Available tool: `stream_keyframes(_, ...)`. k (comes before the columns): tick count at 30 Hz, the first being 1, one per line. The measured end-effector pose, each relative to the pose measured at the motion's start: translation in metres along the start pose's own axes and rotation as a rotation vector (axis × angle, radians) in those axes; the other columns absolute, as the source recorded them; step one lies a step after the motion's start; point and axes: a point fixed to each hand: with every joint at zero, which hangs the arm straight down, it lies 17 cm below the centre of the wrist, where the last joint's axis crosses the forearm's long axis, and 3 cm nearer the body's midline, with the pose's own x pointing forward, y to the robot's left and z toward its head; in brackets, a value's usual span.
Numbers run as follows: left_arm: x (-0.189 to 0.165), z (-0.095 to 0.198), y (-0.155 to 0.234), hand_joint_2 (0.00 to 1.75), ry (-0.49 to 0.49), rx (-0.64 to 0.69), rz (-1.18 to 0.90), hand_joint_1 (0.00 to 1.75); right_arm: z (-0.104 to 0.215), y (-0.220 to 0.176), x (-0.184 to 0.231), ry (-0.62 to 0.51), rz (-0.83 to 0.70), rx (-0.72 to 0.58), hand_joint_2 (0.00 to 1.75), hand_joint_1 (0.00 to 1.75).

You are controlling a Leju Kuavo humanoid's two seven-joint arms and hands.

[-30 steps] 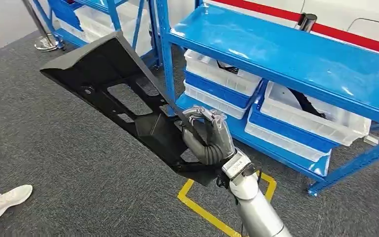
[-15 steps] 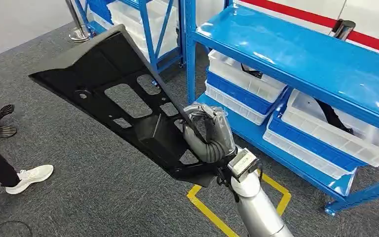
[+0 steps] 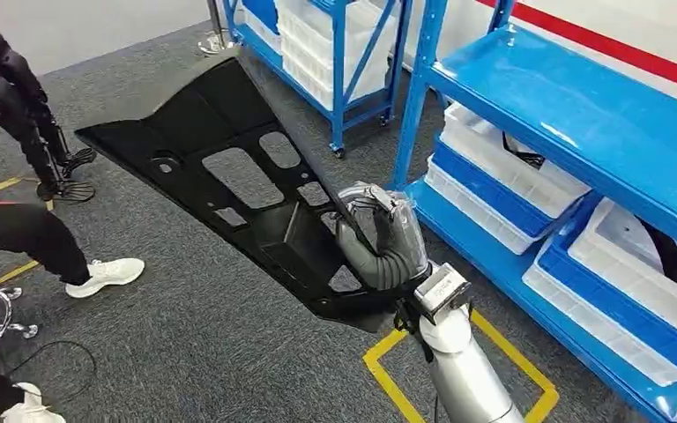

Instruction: Take the parts from the cabinet and place them on the table.

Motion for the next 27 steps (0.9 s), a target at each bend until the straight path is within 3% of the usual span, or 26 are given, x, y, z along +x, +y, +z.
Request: stream_keyframes(27,0.000,0.000,-0.002,1.75,0.004,-0.017,0.021,0.00,0.007,-0.008,-0.003,0.016,0.023,-0.003,1.75,1.75)
